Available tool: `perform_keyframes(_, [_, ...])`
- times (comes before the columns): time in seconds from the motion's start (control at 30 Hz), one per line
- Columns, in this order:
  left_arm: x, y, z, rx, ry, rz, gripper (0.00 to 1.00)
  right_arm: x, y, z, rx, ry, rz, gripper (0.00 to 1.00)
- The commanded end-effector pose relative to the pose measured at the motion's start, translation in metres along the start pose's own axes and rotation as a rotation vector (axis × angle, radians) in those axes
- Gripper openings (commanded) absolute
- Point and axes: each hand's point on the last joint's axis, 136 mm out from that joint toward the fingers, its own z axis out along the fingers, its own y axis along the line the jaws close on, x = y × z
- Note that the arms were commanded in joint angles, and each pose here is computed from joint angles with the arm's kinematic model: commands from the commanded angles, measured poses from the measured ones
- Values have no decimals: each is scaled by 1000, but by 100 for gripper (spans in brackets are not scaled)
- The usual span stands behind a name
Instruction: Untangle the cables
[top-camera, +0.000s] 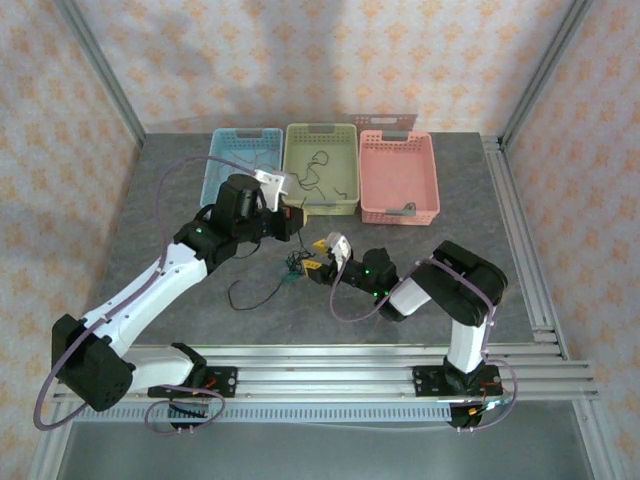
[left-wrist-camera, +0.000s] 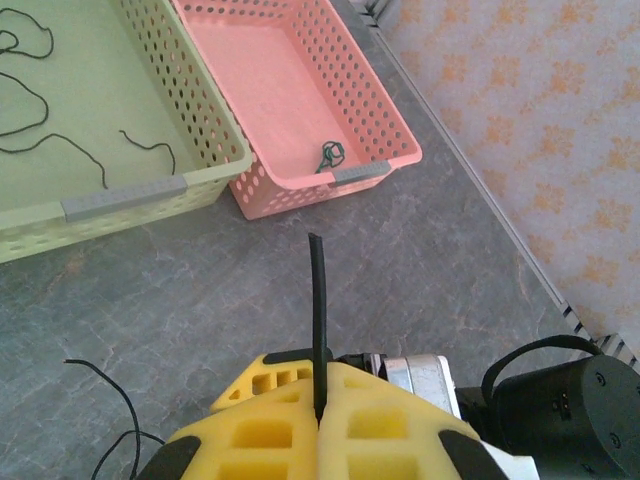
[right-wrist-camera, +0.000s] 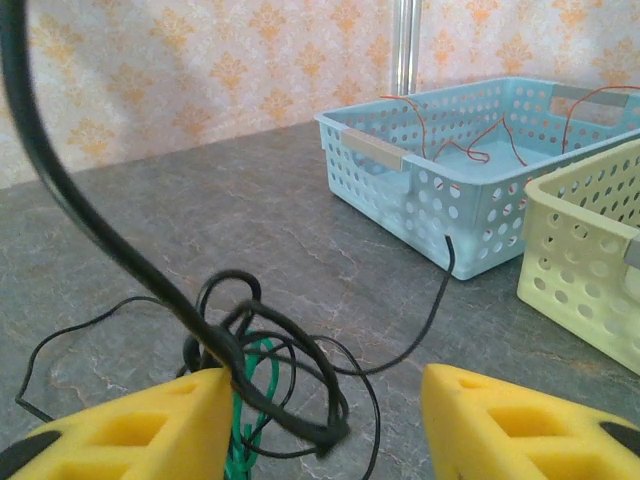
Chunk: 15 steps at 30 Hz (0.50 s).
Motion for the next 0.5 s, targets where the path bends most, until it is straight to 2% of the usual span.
perform_keyframes(0.0, [0,-8,1,23,0,43,0,-9,8,6,-36,-41,-38,51])
perform_keyframes(0.1, [-2,-9,0,21,-3,46,0,-9,9,6,-38,-41,-39,44])
perform_keyframes(0.27, [-2,-6,1,3,-2,43,0,-9,9,6,-43,-41,-40,16])
perform_keyframes(0.33, [-2,-4,1,-7,-4,41,0,-9,9,6,-43,-41,-39,9])
perform_keyframes(0.43, [-5,-3,0,-19,-16,36,0,-8,9,6,-41,-39,-39,0])
perform_keyframes(0.47, [-6,-3,-2,-22,-19,30,0,-9,8,6,-38,-40,-40,0])
